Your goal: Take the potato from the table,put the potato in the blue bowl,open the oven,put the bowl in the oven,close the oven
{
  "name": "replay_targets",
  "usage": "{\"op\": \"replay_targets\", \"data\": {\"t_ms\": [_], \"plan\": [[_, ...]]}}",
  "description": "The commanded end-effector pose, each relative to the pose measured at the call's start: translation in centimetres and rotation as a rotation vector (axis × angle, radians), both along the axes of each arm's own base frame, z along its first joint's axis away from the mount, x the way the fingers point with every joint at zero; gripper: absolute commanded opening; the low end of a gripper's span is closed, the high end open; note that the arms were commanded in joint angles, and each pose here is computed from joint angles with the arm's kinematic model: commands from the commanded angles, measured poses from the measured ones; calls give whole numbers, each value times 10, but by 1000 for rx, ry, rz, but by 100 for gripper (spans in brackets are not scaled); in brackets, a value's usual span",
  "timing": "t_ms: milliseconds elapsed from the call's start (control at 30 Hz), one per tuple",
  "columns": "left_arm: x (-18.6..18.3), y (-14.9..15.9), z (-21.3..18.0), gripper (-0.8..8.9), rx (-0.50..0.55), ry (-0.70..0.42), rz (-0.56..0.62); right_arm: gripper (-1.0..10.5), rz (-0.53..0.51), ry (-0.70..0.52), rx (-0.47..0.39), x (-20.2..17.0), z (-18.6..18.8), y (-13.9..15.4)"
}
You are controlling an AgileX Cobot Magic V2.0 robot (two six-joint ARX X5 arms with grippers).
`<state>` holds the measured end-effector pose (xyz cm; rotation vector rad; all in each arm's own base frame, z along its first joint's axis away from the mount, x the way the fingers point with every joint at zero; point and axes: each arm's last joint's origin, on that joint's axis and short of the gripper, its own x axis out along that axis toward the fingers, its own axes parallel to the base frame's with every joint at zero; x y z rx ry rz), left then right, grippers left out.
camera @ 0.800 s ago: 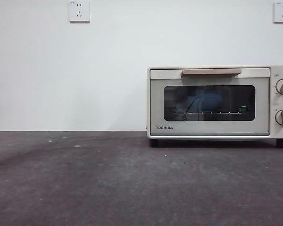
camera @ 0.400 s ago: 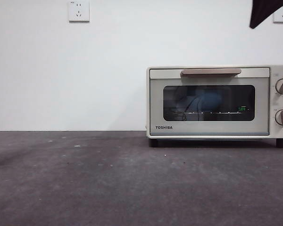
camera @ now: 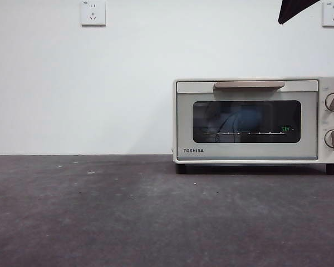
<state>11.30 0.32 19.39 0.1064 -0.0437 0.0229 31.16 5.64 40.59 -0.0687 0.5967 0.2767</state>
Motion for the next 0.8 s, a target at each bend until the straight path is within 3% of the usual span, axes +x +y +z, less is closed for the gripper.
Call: {"op": "replay_targets", "data": {"t_ms": [33,500,800], "plan": [[-3,1,-14,-4,-60,-8,4,0,-5,2,1,3,-3,0],[-16,-1,-45,-4,-96,218,-17,0,-5,3,1,3,-4,0],[-17,-2,-45,-4,-116,215,-24,0,-5,3,1,3,-4,0]]}}
